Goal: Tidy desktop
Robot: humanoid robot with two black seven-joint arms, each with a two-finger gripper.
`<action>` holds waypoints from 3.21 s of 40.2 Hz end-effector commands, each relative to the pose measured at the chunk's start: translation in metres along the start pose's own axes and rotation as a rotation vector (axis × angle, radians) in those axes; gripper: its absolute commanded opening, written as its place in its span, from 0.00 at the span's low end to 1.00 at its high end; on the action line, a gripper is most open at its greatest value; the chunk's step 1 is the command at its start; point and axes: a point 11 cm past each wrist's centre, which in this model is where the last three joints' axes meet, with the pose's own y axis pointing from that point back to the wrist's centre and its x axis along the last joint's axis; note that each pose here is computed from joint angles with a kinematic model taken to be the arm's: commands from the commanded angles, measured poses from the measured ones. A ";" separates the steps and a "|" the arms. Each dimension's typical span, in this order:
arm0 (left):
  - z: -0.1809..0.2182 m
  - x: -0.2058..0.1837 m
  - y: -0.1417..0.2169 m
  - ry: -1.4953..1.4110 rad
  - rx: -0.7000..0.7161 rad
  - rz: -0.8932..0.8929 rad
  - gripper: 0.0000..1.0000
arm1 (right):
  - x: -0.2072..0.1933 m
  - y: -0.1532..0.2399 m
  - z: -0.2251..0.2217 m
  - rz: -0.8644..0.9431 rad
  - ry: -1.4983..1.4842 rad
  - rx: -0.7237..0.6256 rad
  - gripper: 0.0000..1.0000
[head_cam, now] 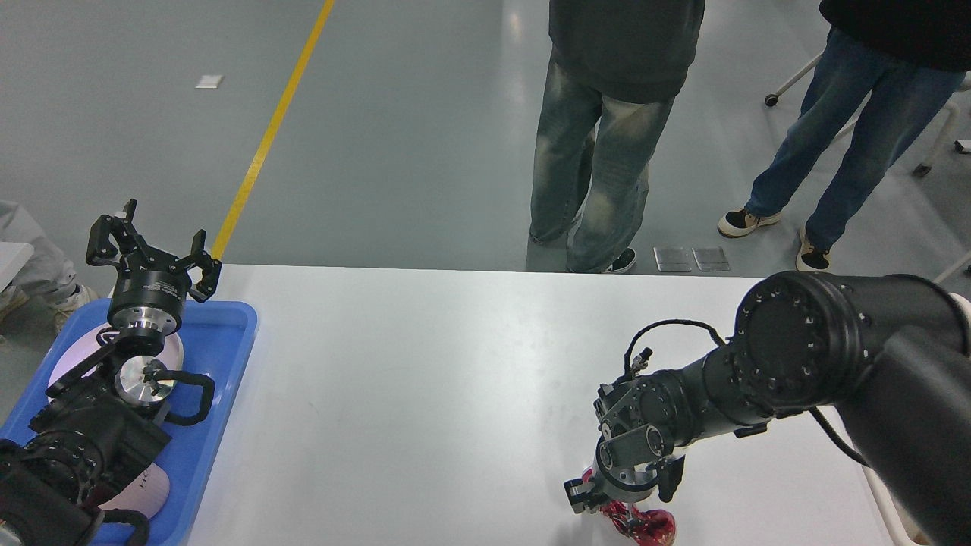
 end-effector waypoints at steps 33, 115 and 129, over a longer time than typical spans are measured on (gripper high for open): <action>0.000 0.000 0.000 0.000 0.000 0.000 0.96 | 0.108 0.156 0.095 0.349 -0.279 0.041 0.00; 0.000 0.000 0.000 0.000 0.000 0.000 0.96 | 0.143 0.137 0.310 1.071 -1.832 1.101 1.00; 0.000 0.000 0.000 0.000 0.000 0.000 0.96 | 0.163 0.112 0.226 1.162 -1.824 1.379 1.00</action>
